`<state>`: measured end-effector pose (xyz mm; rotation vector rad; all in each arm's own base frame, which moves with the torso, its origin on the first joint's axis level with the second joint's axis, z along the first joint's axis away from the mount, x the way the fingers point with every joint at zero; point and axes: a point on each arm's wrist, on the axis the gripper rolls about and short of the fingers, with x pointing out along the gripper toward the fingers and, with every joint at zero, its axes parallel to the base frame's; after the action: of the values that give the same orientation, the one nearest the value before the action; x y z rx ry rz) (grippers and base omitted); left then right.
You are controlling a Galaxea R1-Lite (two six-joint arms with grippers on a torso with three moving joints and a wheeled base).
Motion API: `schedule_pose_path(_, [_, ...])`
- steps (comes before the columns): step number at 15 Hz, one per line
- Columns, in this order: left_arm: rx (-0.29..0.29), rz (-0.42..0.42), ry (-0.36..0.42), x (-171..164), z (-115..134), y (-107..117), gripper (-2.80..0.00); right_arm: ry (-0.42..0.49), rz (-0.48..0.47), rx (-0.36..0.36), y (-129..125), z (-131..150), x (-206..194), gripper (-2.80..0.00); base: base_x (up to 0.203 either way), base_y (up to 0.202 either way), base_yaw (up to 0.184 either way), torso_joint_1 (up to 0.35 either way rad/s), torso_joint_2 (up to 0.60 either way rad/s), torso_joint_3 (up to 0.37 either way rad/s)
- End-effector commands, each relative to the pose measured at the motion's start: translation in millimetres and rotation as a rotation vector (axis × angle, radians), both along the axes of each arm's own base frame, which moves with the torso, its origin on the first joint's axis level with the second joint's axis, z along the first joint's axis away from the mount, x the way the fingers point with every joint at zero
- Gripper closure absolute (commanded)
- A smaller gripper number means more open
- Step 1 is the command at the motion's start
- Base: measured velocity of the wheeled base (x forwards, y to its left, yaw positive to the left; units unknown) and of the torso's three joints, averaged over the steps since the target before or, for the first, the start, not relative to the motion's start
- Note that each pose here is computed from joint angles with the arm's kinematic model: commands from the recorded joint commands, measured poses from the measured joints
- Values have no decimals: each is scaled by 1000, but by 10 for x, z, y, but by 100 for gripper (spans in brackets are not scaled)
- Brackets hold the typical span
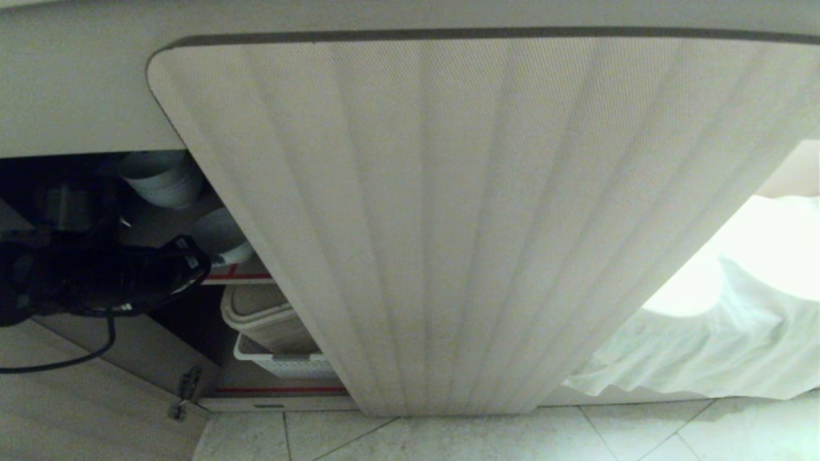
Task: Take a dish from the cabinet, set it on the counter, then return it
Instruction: Take the bowl from the cabinet
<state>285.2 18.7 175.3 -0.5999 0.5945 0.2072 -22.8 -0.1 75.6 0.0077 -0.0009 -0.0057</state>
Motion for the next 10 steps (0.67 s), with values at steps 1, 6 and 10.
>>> schedule_pose_path(1, [-2, 3, -11, -5, 28, 4, -280, -1, 0, 0, 0, 0, 0, 0, 0, 0, 0, 0, 0, 0])
schedule_pose_path(6, [1, 6, -17, -12, 42, 5, -280, -1, 1, 0, 0, 0, 0, 0, 0, 0, 0, 0, 0, 0])
schedule_pose_path(10, [7, 22, -24, 2, 65, 14, -280, -1, 0, 0, 0, 0, 0, 0, 0, 0, 0, 0, 0, 0])
